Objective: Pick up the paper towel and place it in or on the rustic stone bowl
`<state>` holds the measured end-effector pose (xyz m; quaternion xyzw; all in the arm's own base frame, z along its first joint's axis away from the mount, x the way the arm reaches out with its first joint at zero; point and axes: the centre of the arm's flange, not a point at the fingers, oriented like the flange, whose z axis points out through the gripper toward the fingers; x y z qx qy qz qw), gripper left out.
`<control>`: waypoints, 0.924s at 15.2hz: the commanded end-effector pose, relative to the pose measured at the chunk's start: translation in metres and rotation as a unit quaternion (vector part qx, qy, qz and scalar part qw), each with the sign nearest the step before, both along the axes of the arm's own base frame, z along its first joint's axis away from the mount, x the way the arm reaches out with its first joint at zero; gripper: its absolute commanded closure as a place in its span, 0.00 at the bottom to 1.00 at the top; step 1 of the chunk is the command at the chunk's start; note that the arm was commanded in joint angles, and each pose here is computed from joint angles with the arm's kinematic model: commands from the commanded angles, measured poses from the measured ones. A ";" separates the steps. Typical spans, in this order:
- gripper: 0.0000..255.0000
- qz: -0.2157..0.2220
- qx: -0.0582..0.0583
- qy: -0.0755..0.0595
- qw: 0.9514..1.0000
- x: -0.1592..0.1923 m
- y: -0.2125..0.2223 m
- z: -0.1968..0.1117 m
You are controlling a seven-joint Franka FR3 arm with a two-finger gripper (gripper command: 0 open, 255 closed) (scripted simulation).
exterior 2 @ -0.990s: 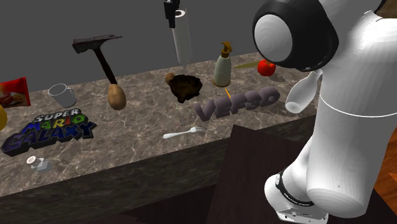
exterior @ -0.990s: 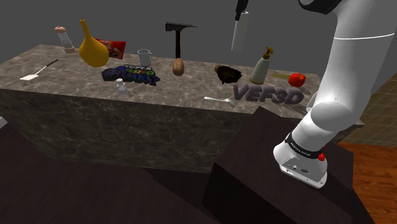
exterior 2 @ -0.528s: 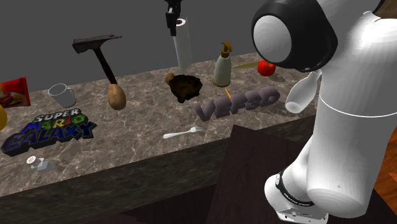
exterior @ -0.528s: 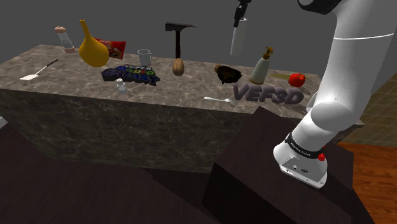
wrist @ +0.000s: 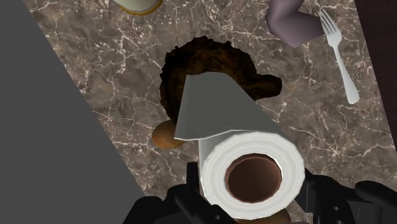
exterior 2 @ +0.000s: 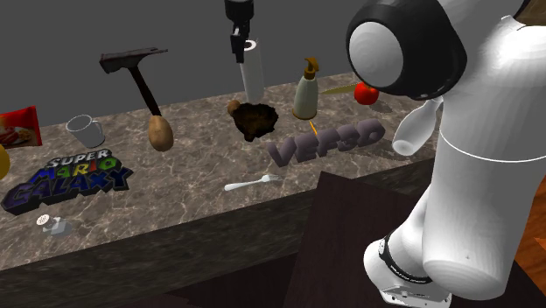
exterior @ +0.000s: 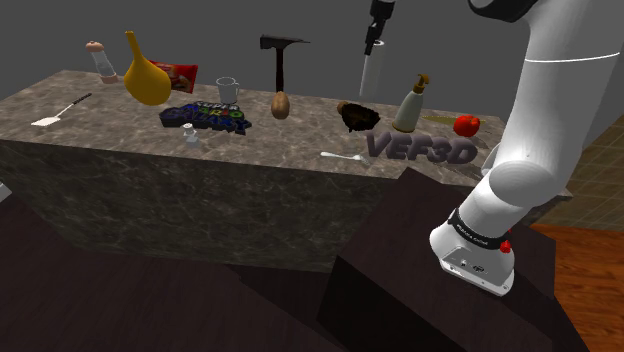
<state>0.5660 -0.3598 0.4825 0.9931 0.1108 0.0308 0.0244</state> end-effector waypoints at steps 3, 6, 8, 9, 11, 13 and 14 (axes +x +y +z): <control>1.00 0.000 0.000 0.000 1.000 0.001 0.000 -0.021; 1.00 0.000 0.000 0.000 1.000 0.001 0.000 -0.037; 1.00 0.000 0.000 0.000 1.000 0.001 0.000 -0.048; 1.00 0.000 0.000 0.000 1.000 0.001 0.000 -0.053; 1.00 0.000 0.000 0.000 1.000 0.001 0.000 -0.066; 1.00 0.000 0.000 0.000 1.000 0.001 0.000 -0.066; 1.00 0.000 0.000 0.000 1.000 0.001 0.000 -0.066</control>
